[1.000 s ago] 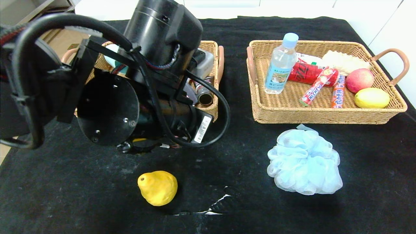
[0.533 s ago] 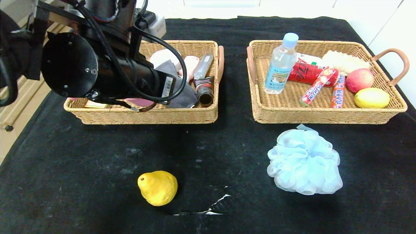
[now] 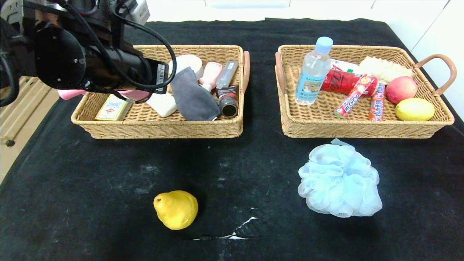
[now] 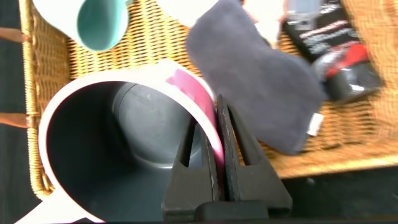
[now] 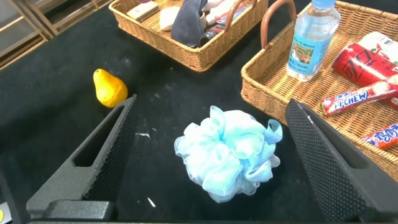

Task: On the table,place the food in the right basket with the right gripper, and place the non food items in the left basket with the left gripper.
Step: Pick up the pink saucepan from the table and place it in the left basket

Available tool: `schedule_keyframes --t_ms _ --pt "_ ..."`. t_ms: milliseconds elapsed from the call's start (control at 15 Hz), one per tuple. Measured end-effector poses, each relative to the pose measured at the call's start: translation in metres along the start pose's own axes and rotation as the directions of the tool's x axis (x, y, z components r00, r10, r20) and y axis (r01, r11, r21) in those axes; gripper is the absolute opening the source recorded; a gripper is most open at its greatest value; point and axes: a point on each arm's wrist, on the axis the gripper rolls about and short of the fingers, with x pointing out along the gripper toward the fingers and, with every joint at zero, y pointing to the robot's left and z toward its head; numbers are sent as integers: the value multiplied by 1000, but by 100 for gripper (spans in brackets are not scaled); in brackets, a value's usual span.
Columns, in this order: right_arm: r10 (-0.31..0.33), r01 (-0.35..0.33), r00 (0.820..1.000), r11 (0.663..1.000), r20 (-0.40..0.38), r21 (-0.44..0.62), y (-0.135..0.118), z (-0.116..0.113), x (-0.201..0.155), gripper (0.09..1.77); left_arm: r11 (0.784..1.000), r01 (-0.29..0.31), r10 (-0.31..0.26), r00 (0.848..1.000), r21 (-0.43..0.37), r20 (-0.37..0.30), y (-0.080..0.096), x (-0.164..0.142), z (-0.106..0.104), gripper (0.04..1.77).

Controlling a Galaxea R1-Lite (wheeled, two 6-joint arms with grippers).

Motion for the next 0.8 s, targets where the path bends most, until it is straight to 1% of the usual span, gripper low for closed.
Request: schedule_keyframes --t_ms 133,600,667,800 --pt "0 0 1000 1000 0 0 0 0 0 171 1000 -13 13 1000 -1 -19 6 9 -4 18" --pt "-2 2 1000 1000 3 -1 0 1 0 171 1000 -13 14 999 5 -38 5 17 -9 18" --pt "-2 2 1000 1000 3 -1 0 1 0 171 1000 -14 14 999 2 -31 4 19 -9 18" --pt "-3 3 1000 1000 3 -1 0 1 0 171 1000 -22 22 1000 -4 7 2 26 -8 18"
